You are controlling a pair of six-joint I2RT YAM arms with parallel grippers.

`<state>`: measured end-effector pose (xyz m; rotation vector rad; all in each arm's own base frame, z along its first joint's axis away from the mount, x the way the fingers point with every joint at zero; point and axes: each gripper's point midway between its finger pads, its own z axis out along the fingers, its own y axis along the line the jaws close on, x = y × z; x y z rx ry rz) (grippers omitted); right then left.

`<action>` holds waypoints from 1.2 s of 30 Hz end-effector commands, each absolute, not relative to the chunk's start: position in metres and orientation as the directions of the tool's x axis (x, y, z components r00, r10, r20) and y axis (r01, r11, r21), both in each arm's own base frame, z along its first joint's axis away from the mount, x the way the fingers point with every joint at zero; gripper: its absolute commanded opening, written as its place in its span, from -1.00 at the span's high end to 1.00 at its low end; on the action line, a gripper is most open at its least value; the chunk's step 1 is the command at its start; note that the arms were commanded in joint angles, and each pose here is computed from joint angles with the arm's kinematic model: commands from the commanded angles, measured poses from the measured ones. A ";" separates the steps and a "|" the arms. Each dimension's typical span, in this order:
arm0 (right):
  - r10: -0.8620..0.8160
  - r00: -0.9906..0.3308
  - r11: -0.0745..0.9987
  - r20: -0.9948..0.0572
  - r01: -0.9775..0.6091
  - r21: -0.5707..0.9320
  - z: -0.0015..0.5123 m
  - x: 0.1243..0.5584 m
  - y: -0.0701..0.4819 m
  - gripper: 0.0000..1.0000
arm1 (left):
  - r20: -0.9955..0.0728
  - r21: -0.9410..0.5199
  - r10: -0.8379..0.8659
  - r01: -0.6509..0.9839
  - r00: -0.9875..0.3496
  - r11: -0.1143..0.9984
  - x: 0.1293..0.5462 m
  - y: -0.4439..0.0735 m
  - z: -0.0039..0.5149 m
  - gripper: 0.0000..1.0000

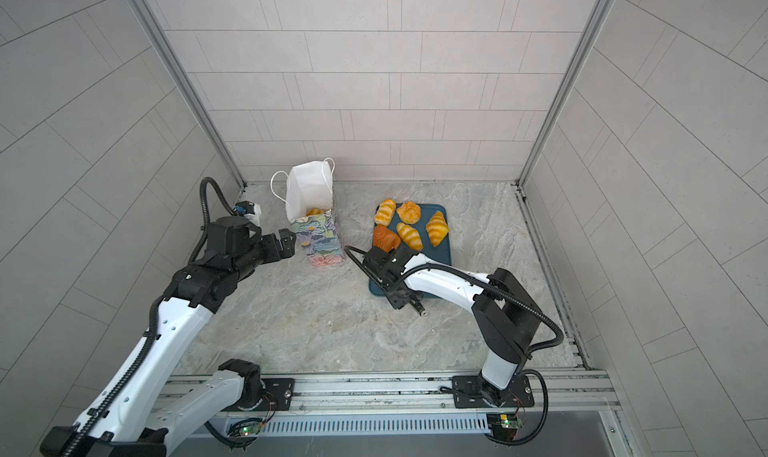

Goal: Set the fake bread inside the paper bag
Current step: 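Close the tongs with the right gripper around another striped croissant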

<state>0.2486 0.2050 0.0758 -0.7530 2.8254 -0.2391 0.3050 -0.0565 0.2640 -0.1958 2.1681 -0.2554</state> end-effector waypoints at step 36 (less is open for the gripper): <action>-0.391 -0.832 0.890 -0.393 -0.450 0.067 0.145 0.246 0.198 0.25 | -0.809 -0.254 -0.234 -0.039 -0.540 0.966 0.302 -0.057 0.277 -1.00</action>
